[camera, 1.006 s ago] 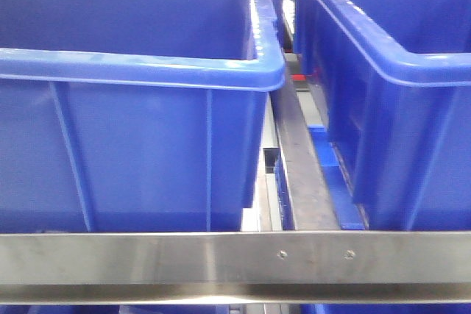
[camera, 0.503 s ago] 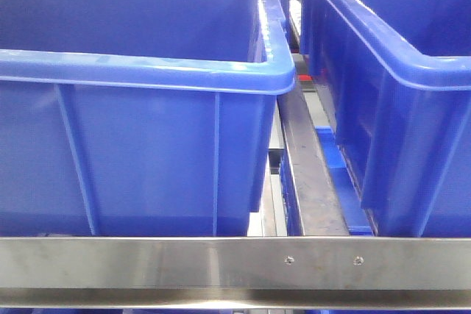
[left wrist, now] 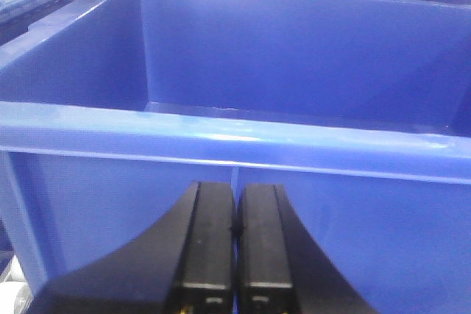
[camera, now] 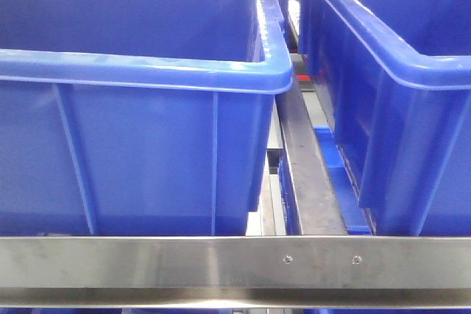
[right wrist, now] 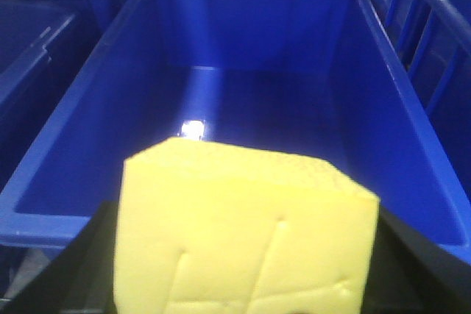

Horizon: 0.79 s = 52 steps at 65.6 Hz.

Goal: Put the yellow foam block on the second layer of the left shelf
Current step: 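Extend the right gripper with the cube into the blue bin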

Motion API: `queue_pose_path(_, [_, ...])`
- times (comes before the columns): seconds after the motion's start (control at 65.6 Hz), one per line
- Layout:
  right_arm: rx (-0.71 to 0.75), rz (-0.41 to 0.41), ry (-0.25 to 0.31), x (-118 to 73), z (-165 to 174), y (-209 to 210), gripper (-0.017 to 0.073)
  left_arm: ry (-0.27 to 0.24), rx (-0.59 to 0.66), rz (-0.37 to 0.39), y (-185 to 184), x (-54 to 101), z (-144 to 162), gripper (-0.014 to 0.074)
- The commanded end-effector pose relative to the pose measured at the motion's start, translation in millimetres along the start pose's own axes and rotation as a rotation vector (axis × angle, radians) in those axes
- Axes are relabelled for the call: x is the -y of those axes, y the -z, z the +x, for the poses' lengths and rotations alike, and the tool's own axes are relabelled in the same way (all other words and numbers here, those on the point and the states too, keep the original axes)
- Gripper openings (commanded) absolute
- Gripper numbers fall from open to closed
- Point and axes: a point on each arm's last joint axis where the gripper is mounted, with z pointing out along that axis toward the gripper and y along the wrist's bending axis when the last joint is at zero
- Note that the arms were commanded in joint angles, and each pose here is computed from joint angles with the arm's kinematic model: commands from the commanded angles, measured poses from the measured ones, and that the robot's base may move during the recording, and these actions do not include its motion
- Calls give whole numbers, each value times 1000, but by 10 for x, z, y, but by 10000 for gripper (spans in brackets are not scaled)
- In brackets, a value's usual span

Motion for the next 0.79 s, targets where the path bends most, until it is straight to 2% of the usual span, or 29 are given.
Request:
queue_pose_path(0.0, [40,-1,8,-8,-343,-176,320,6,56,19,-7,11,14,136])
queue_pose_path(0.198, [-112,-9,-3,-35,-769,-665,320,6,62,20,-7,12,8,136])
queue_pose_path(0.412, [-259,-7,1,-56,-1038,-1263,320,6,62,20,-7,12,8,136])
queue_pose_path(0.579, [-387,15,36,-53,-1019,-1835,320,6,62,20,-7,12,8,136])
queue_pose_path(0.778, [-542,55,129,-20,-773,-2536,320,6,56,19,-7,11,14,136])
